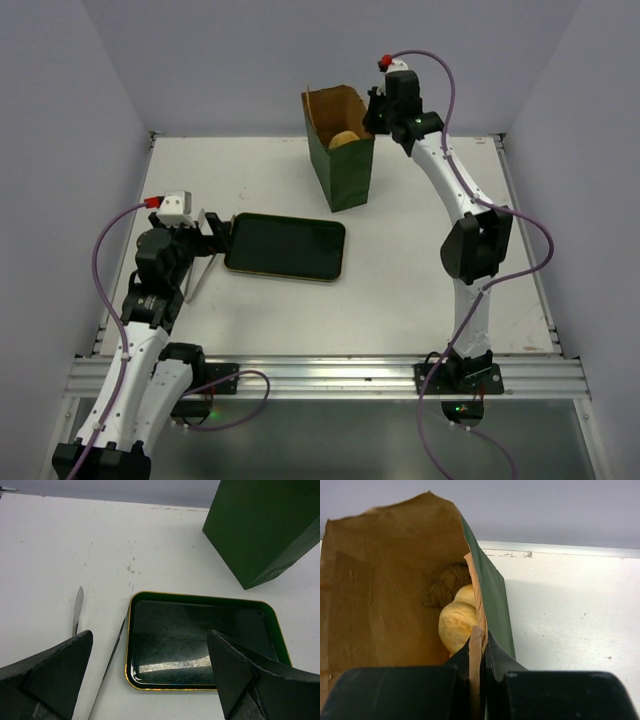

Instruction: Take the fake bread out of the paper bag

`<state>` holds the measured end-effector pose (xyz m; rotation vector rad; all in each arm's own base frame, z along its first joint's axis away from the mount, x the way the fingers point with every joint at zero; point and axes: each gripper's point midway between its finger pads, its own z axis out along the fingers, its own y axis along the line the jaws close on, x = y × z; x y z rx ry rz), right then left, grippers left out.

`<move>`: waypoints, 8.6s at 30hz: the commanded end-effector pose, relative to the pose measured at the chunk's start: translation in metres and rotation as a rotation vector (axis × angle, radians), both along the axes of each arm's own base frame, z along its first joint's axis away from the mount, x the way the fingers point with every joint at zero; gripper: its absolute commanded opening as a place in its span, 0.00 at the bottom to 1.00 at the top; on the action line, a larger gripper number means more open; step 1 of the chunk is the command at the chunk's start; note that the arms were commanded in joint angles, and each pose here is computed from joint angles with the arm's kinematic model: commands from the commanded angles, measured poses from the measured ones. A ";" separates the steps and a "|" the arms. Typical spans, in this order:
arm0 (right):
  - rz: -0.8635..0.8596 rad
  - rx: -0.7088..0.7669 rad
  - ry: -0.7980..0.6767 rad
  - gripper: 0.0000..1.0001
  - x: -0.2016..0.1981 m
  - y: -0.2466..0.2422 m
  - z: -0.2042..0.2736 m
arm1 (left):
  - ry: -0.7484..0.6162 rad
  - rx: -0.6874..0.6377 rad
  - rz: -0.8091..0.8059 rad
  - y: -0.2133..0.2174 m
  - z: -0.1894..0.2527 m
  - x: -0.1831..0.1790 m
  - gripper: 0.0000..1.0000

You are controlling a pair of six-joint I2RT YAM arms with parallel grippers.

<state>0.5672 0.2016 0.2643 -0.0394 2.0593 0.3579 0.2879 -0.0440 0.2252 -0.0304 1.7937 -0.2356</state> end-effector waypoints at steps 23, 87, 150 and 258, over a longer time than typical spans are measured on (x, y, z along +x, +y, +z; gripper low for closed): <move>-0.229 -0.386 -0.403 0.00 -0.083 -0.176 0.110 | -0.018 0.019 -0.010 -0.002 0.004 0.008 1.00; 0.204 -0.122 -0.245 0.00 -0.208 -0.087 -0.011 | 0.828 0.471 -0.156 0.060 -0.171 0.007 0.96; 0.137 -0.169 -0.275 0.00 -0.203 -0.112 -0.002 | 0.269 -0.208 -0.336 -0.040 -0.009 0.064 0.26; 0.452 -0.404 -0.321 0.00 -0.226 -0.107 -0.050 | 0.504 -0.323 -0.727 -0.351 -0.067 0.005 0.43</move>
